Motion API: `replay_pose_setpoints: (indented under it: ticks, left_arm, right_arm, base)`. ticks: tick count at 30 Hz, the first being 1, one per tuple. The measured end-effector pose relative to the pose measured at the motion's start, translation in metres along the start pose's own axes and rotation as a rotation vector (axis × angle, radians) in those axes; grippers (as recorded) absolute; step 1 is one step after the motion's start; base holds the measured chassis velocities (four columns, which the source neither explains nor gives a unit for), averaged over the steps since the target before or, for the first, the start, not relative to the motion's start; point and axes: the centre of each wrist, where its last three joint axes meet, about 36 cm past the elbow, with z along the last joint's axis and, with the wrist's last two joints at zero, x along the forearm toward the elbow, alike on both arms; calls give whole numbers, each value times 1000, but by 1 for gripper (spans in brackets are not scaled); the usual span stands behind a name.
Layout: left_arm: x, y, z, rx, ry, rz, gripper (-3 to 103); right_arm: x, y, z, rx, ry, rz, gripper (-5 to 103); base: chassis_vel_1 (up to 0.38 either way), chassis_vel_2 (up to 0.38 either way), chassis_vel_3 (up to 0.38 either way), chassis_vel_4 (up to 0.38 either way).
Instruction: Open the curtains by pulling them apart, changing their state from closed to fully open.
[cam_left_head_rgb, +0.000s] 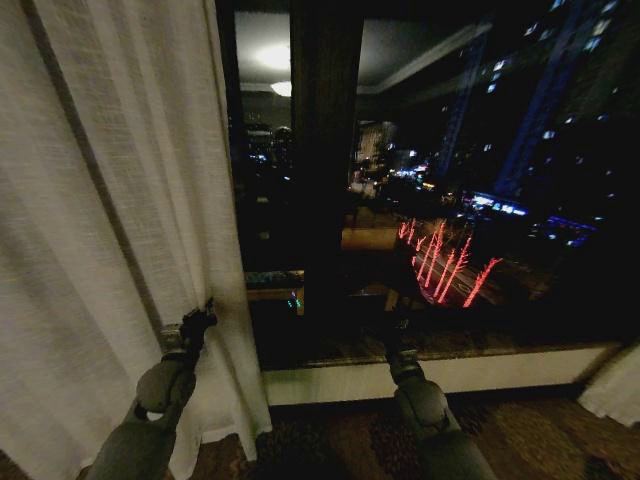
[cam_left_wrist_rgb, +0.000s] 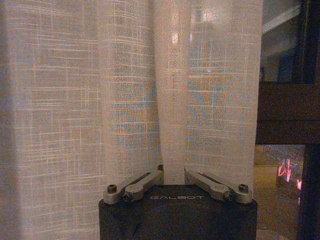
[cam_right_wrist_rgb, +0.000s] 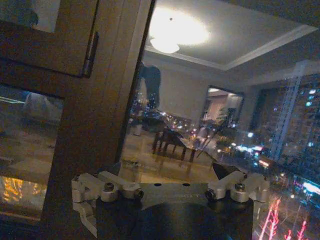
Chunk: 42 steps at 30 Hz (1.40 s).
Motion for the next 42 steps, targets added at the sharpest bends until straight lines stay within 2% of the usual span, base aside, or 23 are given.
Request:
replay_pose_setpoints:
  ticks: [16, 42]
  left_arm:
    - [13, 9, 1, 0, 1, 2, 0]
    - [39, 14, 3, 15, 1, -18, 0]
  right_arm:
    - [1, 10, 0, -6, 4, -19, 100]
    - [5, 11, -5, -1, -10, -34, 100]
  base:
    - [131, 124, -133, -140]
    - [340, 339, -340, -343]
